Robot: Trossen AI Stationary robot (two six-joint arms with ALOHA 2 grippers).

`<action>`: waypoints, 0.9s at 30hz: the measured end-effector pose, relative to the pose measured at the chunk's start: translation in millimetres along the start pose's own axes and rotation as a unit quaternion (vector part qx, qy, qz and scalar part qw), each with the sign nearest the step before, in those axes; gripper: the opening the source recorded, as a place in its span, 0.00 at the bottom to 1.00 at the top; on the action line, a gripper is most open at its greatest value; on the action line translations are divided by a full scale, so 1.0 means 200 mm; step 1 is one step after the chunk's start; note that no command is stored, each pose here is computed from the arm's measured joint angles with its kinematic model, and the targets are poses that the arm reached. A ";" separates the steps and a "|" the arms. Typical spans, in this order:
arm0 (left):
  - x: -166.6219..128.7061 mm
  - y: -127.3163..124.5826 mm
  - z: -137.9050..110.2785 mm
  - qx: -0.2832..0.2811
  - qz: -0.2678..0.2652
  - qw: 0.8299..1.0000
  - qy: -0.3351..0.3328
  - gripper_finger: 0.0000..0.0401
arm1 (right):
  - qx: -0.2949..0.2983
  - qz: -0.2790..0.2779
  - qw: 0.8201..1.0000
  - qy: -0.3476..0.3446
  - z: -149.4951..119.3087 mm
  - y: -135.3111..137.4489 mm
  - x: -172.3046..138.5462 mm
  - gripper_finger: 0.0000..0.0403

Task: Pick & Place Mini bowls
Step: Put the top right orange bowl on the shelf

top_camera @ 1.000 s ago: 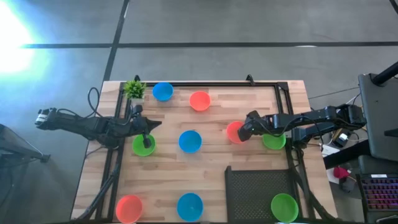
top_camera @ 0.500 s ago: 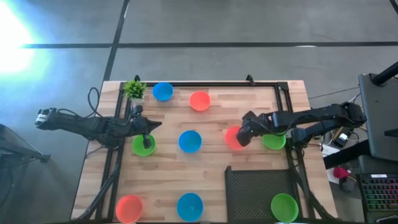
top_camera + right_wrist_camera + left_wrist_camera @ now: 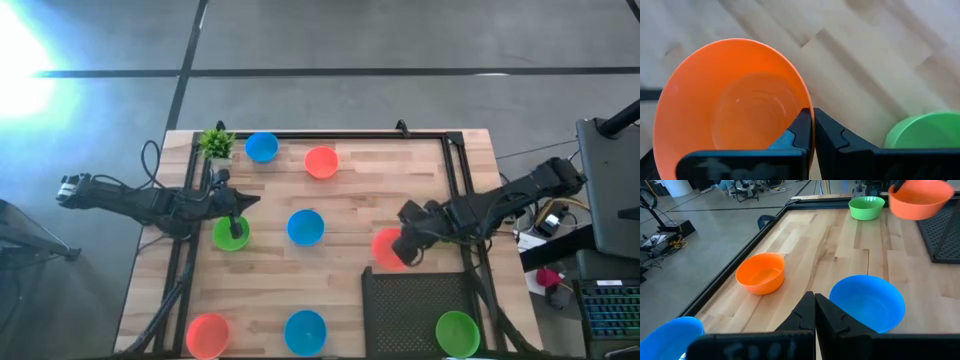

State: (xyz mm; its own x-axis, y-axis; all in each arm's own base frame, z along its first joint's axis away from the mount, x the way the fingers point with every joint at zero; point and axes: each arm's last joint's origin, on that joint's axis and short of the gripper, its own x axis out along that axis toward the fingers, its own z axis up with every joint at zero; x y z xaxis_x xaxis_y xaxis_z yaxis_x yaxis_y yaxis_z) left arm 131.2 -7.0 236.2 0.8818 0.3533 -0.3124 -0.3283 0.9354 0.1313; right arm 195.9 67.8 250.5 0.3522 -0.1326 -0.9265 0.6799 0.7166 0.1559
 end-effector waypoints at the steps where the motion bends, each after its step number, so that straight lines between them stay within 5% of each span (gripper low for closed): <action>1: 0.00 0.00 0.00 0.001 0.000 1.000 0.000 0.00 | 0.000 0.005 1.000 0.007 -0.02 0.01 0.00 0.02; 15: 0.00 0.00 0.00 0.003 0.000 1.000 0.000 0.00 | 0.026 0.048 0.997 0.053 -0.35 0.11 -0.09 0.02; 27: 0.00 0.00 0.00 0.009 -0.004 1.000 0.000 0.00 | 0.044 0.031 0.995 0.080 -0.58 0.27 0.02 0.02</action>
State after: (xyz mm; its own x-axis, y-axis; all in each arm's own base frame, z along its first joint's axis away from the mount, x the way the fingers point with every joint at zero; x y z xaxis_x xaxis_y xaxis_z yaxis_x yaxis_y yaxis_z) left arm 131.3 -7.2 236.2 0.8845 0.3455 -0.3137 -0.3146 0.9379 0.1459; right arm 158.7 185.4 215.9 0.2929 0.0255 -0.9558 0.7164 0.6562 0.2370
